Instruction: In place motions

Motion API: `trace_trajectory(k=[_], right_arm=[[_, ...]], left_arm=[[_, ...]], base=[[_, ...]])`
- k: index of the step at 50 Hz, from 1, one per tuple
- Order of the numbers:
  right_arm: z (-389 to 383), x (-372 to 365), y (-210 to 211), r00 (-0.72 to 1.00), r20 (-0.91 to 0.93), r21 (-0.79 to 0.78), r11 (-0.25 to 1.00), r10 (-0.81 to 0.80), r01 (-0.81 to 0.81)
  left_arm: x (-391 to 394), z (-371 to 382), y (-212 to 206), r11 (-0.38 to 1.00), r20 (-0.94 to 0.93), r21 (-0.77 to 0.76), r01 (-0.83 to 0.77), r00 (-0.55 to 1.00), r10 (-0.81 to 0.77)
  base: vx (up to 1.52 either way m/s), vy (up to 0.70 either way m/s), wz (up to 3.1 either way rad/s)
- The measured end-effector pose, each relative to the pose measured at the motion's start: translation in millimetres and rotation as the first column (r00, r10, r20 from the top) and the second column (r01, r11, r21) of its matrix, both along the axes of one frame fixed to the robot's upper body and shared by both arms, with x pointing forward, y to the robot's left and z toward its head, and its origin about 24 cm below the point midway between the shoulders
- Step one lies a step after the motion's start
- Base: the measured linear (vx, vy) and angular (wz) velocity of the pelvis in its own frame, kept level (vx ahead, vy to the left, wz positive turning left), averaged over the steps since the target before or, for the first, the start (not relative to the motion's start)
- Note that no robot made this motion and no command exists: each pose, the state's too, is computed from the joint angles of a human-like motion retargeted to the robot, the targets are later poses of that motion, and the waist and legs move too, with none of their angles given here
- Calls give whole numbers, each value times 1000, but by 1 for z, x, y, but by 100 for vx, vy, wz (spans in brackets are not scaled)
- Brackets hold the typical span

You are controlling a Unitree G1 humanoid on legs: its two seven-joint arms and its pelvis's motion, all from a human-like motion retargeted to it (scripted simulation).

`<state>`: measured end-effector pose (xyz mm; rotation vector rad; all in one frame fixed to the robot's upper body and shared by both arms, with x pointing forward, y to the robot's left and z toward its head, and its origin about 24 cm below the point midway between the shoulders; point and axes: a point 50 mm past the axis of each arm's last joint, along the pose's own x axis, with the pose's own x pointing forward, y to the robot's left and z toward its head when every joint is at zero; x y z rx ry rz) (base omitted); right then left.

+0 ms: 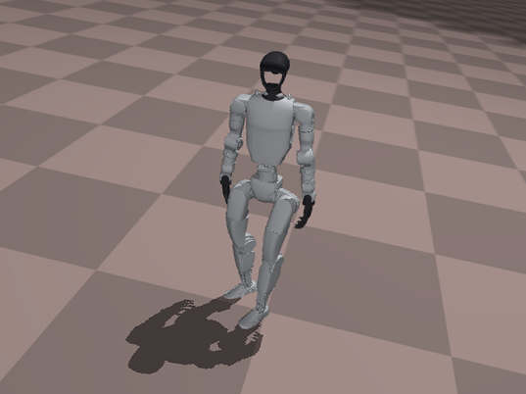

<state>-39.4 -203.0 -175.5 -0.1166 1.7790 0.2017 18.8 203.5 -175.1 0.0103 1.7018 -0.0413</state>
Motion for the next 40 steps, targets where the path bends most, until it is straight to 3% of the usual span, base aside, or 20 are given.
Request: trace_trajectory(k=[15, 27, 40], right_arm=[[-3, 23, 9, 993, 77, 11, 996, 91, -92], [-4, 29, 16, 977, 107, 47, 980, 186, -192], [-3, 15, 8, 994, 49, 25, 995, 96, -97]], left_arm=[[-17, 0, 3, 1000, -33, 28, -4, 999, 5], [20, 0, -1, 998, 73, 12, 55, 996, -56], [26, 0, -3, 998, 90, 8, 64, 994, -65]], base=[[-1, 8, 102], [-1, -8, -15], [-4, -19, -118]])
